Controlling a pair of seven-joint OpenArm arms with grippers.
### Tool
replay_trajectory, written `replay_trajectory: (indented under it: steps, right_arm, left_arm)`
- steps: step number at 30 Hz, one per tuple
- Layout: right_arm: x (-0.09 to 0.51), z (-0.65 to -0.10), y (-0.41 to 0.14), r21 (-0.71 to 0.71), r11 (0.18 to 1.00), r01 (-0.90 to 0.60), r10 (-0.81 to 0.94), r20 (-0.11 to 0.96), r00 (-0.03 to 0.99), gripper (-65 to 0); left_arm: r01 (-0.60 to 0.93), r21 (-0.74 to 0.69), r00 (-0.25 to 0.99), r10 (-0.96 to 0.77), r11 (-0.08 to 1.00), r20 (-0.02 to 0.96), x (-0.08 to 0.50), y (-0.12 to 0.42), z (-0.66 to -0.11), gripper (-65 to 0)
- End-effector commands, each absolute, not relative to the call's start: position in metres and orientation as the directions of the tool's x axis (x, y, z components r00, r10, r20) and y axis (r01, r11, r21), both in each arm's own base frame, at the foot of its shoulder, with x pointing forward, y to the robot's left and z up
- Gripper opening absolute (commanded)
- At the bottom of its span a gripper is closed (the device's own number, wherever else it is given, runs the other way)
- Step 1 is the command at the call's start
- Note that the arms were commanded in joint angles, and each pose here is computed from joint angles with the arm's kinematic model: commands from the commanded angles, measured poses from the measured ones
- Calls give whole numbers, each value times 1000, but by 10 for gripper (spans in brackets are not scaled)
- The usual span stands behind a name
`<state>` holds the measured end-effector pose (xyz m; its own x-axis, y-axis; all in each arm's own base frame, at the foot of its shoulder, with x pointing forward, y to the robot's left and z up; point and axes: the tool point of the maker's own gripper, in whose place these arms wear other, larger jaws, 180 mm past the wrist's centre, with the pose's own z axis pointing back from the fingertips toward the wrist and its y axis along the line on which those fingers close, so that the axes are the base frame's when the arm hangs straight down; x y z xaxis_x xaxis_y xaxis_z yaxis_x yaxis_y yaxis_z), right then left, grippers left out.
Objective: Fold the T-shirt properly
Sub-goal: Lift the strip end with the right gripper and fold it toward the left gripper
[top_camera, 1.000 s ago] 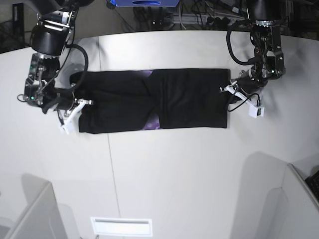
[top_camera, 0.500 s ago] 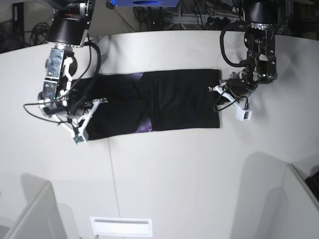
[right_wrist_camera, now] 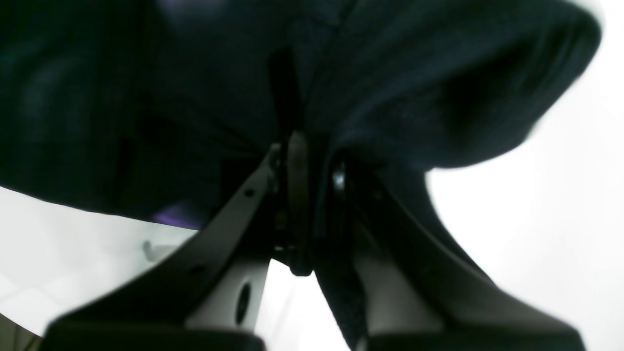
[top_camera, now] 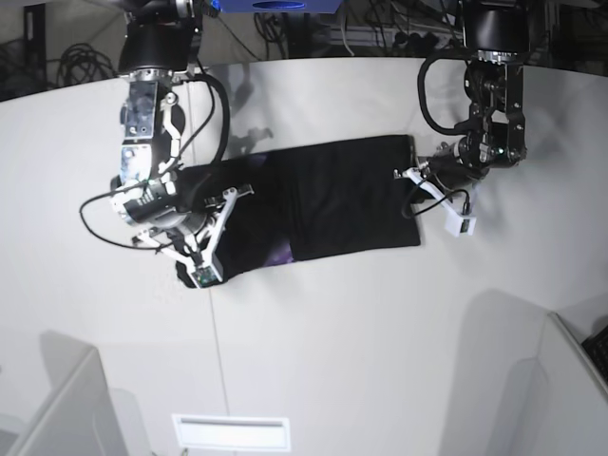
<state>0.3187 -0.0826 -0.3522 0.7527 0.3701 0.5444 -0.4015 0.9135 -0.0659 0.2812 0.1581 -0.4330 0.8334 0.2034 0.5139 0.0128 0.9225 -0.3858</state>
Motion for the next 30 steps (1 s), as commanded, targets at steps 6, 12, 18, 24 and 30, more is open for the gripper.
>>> replay_trajectory:
  steps: [6, 12, 18, 24, 30]
  right_arm:
    - [329, -322, -62, -57, 909, -413, 355, 625, 695, -650]
    - [325, -318, -31, -64, 866, -496, 418, 637, 648, -650]
    - [323, -313, -11, -68, 836, -544, 452, 646, 615, -650]
    - [320, -306, 18, -71, 792, -607, 479, 689, 544, -650]
    - [312, -301, 48, -35, 778, -627, 450, 727, 519, -650]
  left_arm:
    - [5, -333, 846, 174, 943, 504, 277, 176, -435, -650]
    - [6, -331, 844, 173, 944, 508, 279, 177, -433, -650]
    - [6, -331, 842, 174, 944, 511, 282, 177, -432, -650]
    - [3, -325, 845, 171, 946, 507, 280, 179, -435, -650]
    - [32, -184, 852, 70, 982, 519, 279, 196, -440, -650]
